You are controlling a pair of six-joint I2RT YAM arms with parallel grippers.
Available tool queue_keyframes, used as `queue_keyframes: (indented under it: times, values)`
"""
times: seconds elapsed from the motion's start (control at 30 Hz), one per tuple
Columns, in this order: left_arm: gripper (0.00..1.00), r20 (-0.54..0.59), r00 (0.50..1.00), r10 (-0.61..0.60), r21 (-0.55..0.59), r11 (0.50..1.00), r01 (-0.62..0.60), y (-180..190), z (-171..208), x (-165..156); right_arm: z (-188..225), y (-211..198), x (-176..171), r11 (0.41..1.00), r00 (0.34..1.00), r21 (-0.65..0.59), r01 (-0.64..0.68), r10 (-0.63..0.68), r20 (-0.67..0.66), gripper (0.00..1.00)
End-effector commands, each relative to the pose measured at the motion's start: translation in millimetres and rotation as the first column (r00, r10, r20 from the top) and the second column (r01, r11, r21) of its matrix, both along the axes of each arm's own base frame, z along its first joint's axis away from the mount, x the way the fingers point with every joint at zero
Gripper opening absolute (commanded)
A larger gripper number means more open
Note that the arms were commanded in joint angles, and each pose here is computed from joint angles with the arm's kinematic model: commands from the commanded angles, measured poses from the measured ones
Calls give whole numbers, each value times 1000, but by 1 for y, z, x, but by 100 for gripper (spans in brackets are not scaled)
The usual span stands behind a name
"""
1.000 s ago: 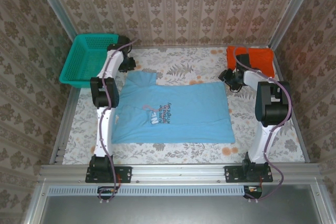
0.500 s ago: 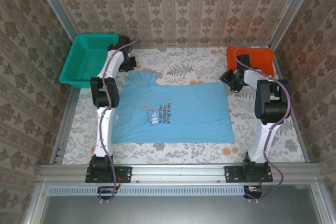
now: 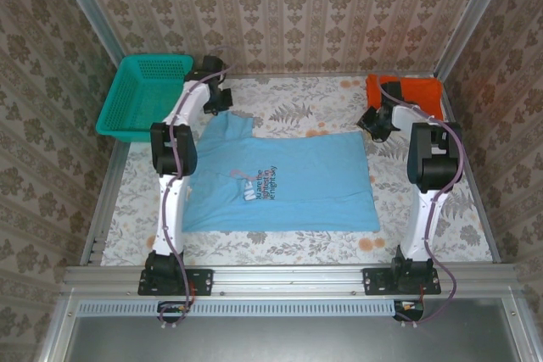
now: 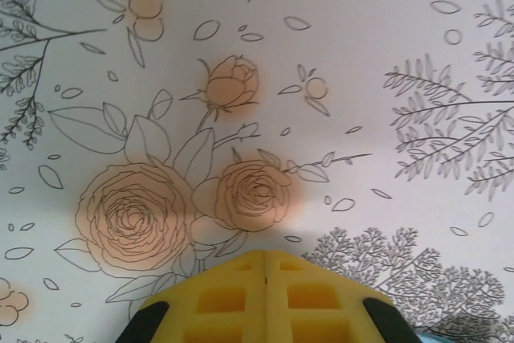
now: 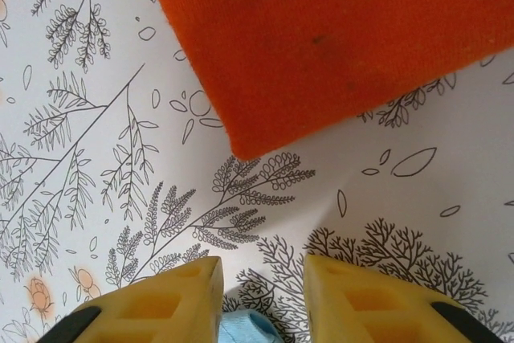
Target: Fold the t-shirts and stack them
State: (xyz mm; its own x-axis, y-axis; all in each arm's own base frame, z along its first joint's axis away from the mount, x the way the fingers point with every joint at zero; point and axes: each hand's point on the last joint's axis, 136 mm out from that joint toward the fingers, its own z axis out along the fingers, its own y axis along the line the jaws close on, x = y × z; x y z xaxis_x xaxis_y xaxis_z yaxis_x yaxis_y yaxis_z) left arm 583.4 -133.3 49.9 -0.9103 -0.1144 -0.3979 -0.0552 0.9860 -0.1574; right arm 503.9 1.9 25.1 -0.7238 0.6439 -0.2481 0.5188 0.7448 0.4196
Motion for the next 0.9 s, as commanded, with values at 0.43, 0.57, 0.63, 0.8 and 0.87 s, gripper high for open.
queue_keyframes:
  times: [0.43,0.57,0.63,0.8,0.87]
  values:
    - [0,45,999,7,90,996,-11,25,37,-9,-20,25,-1,997,997,-34,-66,65,-45,20]
    - [0,58,998,5,89,996,-10,24,42,-8,-19,24,-1,997,997,-38,-67,65,-50,15]
    - [0,60,998,5,89,996,-10,24,43,-8,-18,24,-1,997,997,-37,-65,63,-51,14]
    - [0,63,998,1,97,995,-7,25,44,-9,-17,27,-3,996,996,-42,-78,75,-56,20]
    - [0,62,998,1,98,995,-7,25,44,-10,-17,27,-5,995,995,-58,-82,78,-65,25]
